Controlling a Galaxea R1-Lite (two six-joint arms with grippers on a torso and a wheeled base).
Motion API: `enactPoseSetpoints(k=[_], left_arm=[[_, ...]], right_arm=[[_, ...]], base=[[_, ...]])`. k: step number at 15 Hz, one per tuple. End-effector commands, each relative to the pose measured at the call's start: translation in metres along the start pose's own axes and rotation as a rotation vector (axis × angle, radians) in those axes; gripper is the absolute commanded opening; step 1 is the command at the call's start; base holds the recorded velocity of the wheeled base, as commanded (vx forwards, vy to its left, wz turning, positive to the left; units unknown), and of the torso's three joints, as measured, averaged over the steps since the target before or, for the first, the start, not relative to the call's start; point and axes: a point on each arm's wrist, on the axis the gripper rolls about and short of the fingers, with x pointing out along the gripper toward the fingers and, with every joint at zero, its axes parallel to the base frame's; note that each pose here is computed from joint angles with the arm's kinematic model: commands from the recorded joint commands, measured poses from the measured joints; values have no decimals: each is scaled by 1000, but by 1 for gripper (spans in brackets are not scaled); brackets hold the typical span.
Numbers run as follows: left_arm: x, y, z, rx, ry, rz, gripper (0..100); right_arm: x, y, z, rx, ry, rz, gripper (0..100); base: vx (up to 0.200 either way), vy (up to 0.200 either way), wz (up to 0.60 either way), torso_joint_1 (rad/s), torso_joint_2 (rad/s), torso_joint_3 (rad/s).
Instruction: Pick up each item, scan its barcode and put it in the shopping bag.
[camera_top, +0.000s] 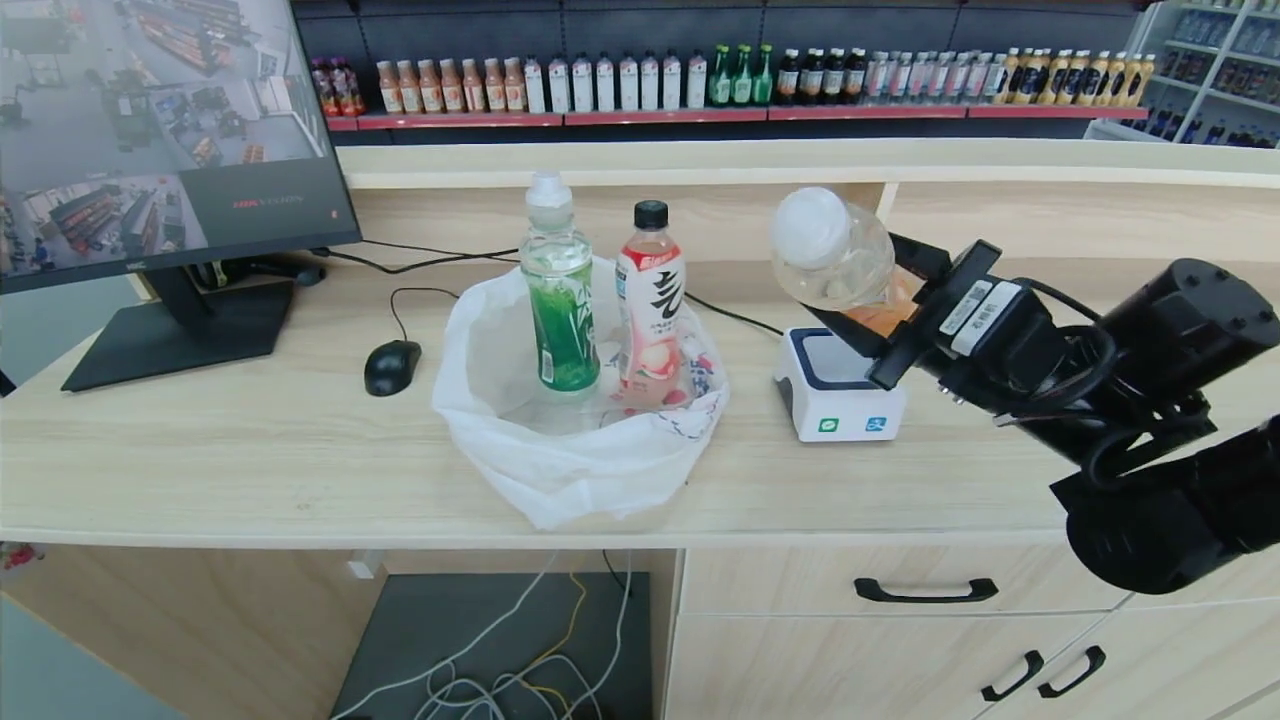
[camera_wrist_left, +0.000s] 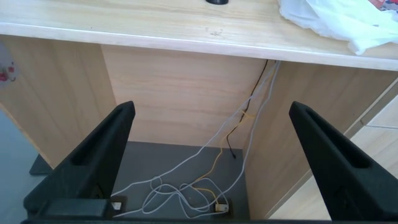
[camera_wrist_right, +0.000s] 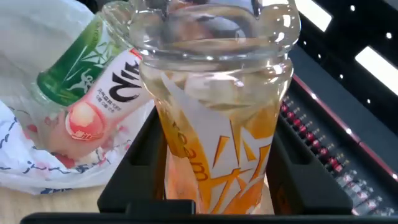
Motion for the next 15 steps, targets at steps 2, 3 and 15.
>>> enactPoseSetpoints(k=[2,3,15], left_arm=[[0,0,0,0,-1,1,100],[0,0,0,0,-1,1,100],[0,0,0,0,-1,1,100]], right_arm=[[10,3,-25,-46,-11,13,0],[14,5,-30,-55,-28,26,0],[16,5,-51,-108,-98,90,0]], base=[[0,0,0,0,0,0],[0,0,0,0,0,0],[0,0,0,0,0,0]])
